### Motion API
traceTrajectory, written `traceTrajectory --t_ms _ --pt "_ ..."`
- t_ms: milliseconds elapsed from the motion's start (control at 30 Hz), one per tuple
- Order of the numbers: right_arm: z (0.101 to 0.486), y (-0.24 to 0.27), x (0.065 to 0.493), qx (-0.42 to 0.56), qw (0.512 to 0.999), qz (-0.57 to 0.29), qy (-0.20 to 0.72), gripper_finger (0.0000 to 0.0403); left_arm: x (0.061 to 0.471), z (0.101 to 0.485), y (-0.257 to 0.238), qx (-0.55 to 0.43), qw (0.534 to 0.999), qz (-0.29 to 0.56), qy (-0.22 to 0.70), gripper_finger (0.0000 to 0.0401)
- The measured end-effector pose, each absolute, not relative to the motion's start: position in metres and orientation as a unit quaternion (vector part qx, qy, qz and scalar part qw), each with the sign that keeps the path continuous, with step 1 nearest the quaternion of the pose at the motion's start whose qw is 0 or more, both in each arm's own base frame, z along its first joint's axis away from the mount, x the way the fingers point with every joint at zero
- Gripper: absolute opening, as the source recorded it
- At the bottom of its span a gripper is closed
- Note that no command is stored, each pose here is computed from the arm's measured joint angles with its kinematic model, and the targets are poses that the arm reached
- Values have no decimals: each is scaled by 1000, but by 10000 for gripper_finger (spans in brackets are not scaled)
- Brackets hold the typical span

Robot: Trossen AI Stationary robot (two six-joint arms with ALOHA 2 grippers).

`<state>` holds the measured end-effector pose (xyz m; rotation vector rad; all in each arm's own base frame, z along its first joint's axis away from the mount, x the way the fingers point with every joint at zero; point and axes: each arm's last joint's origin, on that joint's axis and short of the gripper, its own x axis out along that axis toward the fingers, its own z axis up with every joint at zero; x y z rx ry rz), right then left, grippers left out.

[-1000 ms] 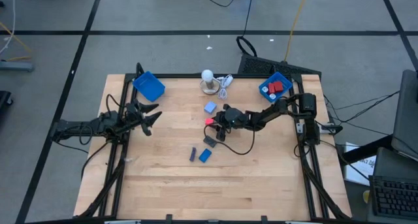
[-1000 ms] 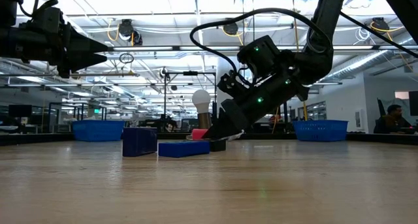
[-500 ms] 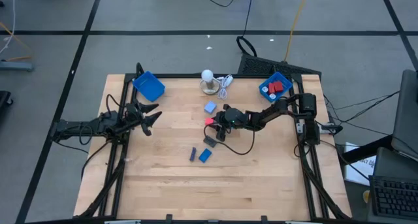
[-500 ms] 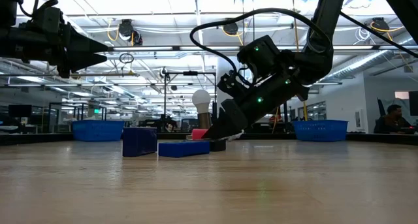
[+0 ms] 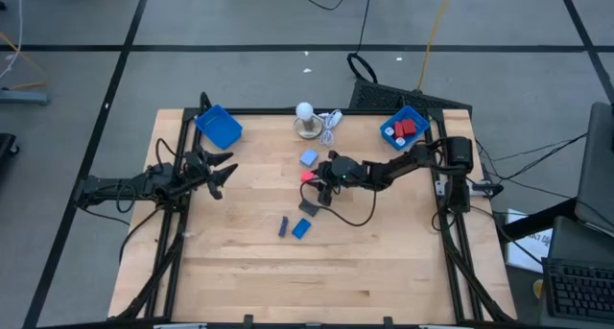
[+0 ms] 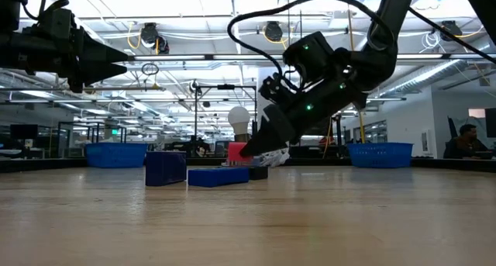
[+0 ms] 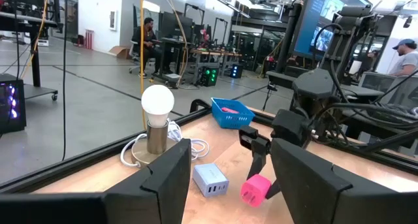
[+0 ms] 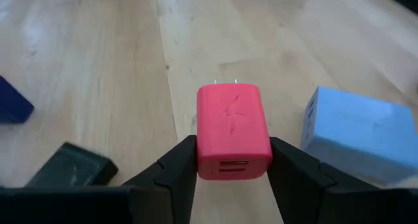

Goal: Pick & Place Office items
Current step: Put the pink charger adapter into the right blue bin

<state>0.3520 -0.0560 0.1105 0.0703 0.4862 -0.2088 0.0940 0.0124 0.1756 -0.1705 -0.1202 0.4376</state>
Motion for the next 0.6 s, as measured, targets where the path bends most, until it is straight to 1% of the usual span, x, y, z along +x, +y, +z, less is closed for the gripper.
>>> traceTrajectory --t_ms 267,400,600 --pt "122 -55 348 46 962 -107 246 149 94 176 12 -84 971 217 -60 214" --pt "134 -55 343 60 959 -110 254 153 94 176 12 -84 971 217 -60 214" --pt "161 -53 332 66 957 -111 261 147 94 176 12 -84 971 217 -60 214"
